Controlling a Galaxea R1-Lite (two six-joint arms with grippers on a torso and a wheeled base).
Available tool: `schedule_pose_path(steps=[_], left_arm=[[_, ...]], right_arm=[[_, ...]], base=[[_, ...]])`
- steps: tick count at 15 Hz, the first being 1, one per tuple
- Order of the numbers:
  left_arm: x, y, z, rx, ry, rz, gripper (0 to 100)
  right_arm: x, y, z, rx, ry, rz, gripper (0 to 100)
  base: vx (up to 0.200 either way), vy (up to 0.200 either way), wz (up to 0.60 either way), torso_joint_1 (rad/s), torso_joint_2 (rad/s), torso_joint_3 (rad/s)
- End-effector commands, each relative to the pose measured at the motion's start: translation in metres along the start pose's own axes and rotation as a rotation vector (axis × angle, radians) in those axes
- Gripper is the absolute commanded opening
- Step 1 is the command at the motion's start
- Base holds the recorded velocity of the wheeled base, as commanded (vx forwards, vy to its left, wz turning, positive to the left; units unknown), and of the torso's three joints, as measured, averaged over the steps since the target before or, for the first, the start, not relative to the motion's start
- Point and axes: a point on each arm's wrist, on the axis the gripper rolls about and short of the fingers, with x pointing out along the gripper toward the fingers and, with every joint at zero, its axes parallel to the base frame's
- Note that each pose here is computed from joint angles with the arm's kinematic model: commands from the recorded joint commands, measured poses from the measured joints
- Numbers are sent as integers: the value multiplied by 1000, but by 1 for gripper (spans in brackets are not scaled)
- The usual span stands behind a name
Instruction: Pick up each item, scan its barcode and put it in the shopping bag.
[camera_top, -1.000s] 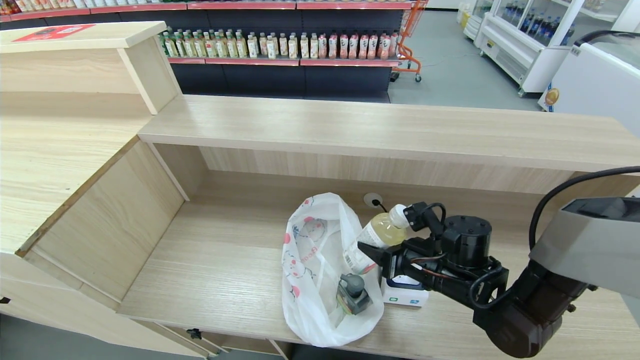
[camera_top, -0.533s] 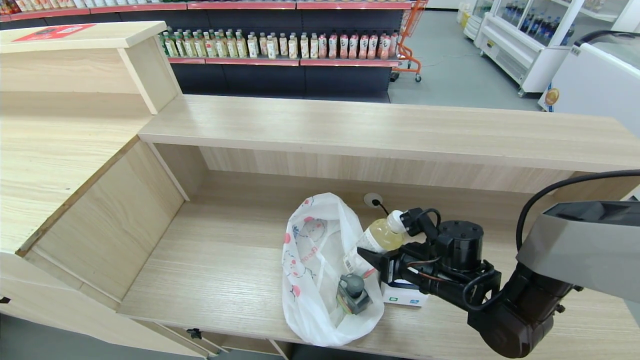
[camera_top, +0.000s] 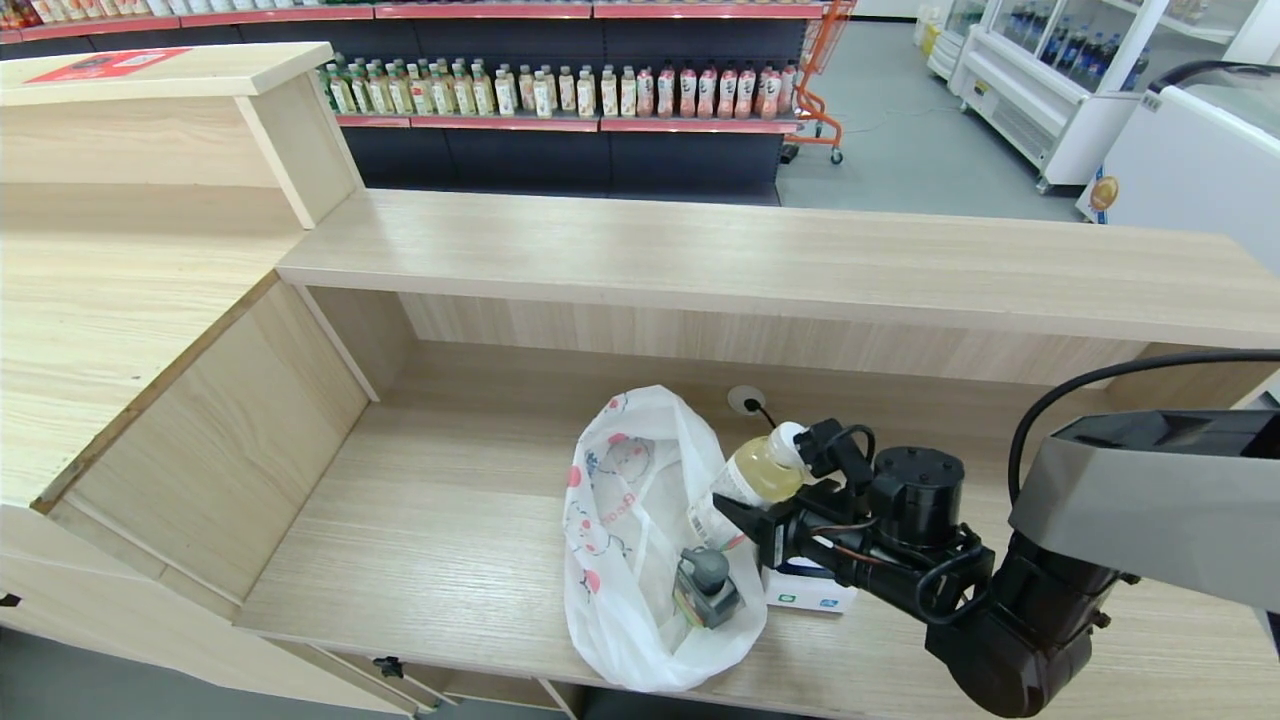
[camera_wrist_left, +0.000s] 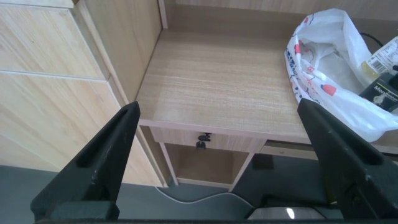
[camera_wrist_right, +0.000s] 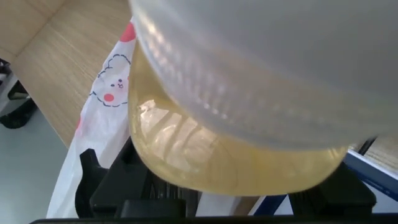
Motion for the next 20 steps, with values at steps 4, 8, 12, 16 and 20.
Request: schedule_pose_path(steps=[4,8,12,16,20], left_arm=[[0,0,0,0,1,0,100],[0,0,0,0,1,0,100],[0,0,0,0,0,0,100],[0,0,0,0,1,0,100],[0,0,0,0,0,0,100]], right_arm=[[12,-7,24,53,-99,-1,0],[14,-11,25,108,-66,151,0],[25,-16,28,237,-28,179,0],[35,-10,6,245,27,193,0],[34,-11,-3,184,58,222,0]], base=[[0,0,0,0,0,0],[0,0,0,0,0,0],[0,0,0,0,0,0],[0,0,0,0,0,0],[0,0,0,0,0,0]])
